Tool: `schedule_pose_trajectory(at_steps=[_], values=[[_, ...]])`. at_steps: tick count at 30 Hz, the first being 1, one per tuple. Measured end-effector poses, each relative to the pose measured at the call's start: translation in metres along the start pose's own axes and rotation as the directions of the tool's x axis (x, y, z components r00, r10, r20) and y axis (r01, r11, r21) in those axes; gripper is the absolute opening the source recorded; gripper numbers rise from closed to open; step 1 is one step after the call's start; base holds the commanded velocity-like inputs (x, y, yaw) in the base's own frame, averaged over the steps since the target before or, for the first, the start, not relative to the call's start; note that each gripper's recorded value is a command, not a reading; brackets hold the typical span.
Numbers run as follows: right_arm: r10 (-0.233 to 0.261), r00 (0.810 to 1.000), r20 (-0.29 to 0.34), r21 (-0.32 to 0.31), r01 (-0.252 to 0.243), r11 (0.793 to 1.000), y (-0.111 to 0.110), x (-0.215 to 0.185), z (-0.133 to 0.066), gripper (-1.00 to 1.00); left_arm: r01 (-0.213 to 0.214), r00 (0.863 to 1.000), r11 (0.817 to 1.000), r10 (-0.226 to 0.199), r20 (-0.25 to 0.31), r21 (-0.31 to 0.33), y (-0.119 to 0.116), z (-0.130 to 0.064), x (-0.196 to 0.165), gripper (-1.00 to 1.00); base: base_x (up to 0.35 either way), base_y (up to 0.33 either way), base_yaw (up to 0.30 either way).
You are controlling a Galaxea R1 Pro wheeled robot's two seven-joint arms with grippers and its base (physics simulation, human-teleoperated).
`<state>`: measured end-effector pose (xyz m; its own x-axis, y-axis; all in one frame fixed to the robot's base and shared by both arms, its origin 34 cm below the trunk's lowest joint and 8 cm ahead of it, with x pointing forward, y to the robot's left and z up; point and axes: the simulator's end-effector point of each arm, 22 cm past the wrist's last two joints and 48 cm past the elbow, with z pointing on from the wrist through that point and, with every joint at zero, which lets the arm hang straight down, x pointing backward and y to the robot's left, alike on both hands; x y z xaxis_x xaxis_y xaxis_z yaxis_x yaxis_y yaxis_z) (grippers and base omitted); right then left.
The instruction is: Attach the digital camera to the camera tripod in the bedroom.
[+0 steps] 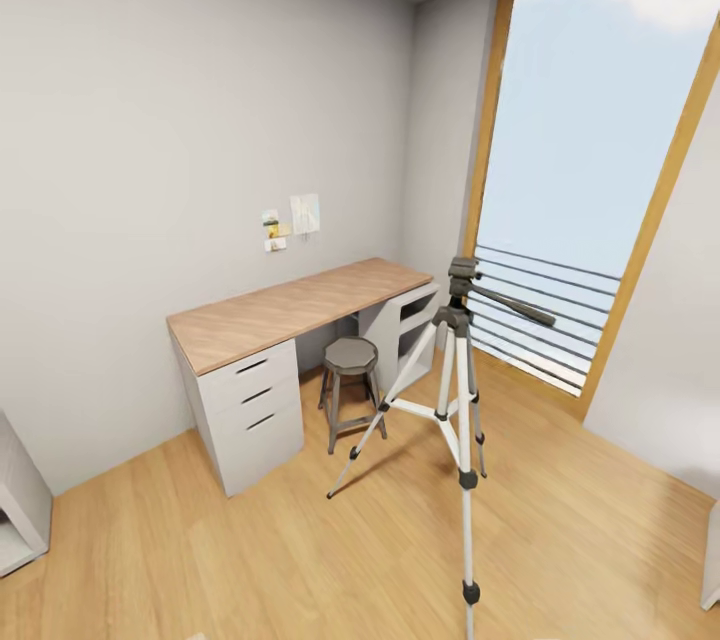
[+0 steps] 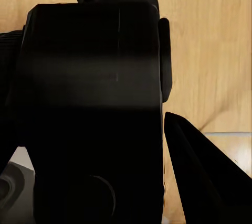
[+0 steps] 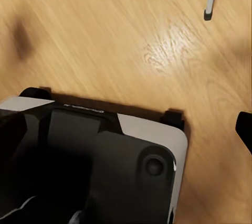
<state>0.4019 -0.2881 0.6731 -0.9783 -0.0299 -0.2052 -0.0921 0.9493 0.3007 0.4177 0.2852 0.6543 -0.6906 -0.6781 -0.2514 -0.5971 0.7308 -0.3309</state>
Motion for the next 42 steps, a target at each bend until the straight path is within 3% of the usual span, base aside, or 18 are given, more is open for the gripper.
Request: schedule_pose_trajectory(at_steps=[4, 9, 14, 15, 17, 26, 34, 42], values=[[-0.002, 1.000, -0.005, 0.026, 0.002, 1.000, -0.007, 0.034, 0.004, 1.00, 0.002, 1.000, 1.000, -0.002, -0.007, -0.007, 0.006, -0.004, 0.006, -1.00, 0.000, 0.000, 0.000], [-0.028, 0.999, 0.043, 0.096, 0.024, 0.995, -0.022, 0.036, 0.000, 1.00, -0.001, 1.000, 1.000, 0.000, -0.015, -0.025, 0.011, -0.009, 0.012, -1.00, 0.000, 0.000, 0.000], [-0.037, 0.998, 0.053, 0.149, 0.029, 0.988, -0.032, 0.046, -0.003, 1.00, -0.012, 0.999, 0.993, 0.007, -0.040, -0.117, 0.041, -0.016, 0.029, -1.00, 0.000, 0.000, 0.000], [-0.031, 0.999, 0.029, 0.160, 0.026, 0.987, -0.034, 0.071, -0.003, 1.00, -0.036, 0.998, 0.984, 0.025, -0.063, -0.173, 0.062, -0.020, 0.043, -1.00, 0.000, 0.000, 0.000], [-0.026, 0.999, 0.023, 0.162, 0.022, 0.987, -0.034, 0.078, -0.004, 1.00, -0.061, 0.996, 0.980, 0.047, -0.076, -0.187, 0.070, -0.024, 0.050, -1.00, 0.000, 0.000, 0.000], [-0.020, 1.000, 0.015, 0.163, 0.017, 0.987, -0.032, 0.088, -0.007, 1.00, -0.192, 0.979, 0.962, 0.174, -0.109, -0.195, 0.078, -0.030, 0.059, -1.00, 0.000, 0.000, 0.000], [-0.019, 1.000, 0.011, 0.169, 0.016, 0.985, -0.034, 0.089, -0.007, 1.00, -0.193, 0.979, 0.961, 0.175, -0.108, -0.198, 0.079, -0.030, 0.057, -1.00, 0.000, 0.000, 0.000], [-0.016, 1.000, 0.009, 0.218, 0.014, 0.976, -0.043, 0.089, -0.008, 1.00, -0.182, 0.981, 0.964, 0.164, -0.105, -0.194, 0.078, -0.030, 0.056, -1.00, 0.025, 0.000, 0.000]])
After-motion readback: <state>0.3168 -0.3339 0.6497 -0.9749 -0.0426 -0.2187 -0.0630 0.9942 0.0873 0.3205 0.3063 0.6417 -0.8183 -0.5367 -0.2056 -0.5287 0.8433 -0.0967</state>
